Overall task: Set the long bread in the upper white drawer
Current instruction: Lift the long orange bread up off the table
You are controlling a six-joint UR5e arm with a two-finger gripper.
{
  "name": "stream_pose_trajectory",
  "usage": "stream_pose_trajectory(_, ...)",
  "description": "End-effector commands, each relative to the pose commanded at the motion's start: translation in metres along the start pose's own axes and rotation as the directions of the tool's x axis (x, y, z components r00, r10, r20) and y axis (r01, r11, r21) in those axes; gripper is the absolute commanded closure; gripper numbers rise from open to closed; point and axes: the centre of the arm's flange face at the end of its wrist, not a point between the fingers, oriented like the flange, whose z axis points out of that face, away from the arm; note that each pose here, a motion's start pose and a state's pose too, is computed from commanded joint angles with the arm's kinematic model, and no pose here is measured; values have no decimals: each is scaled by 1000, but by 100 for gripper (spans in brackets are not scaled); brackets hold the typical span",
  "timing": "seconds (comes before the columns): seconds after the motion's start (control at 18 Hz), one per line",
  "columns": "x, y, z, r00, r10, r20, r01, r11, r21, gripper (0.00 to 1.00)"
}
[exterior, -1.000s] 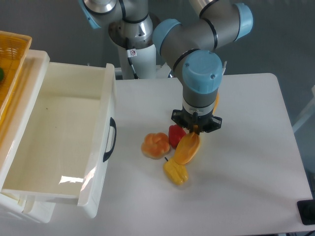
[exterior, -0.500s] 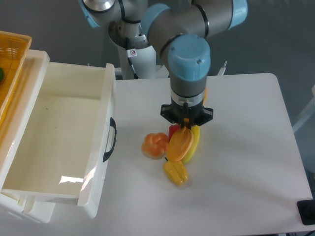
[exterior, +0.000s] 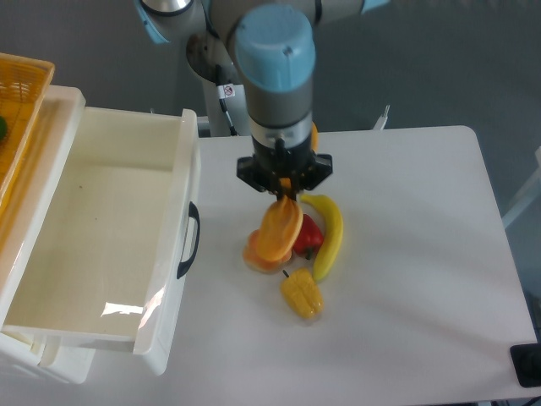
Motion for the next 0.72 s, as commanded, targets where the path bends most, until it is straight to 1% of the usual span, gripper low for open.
stream_pose_trajectory(0.22,6,3,-15,1000,-27,-6,27,999,31,100)
stream_pose_trajectory(0.33,9,-2,-33,995,-82,-51,86,993,76,100)
stream_pose_trajectory(0.39,9,-3,-39,993,-102,-60,107,990,91,100)
stream_pose_trajectory(0.56,16,-6,-42,989,-130,-74,137,986,100,100)
stream_pose_trajectory(0.72,21,-6,-44,986,-128,-102,139,984,109,100)
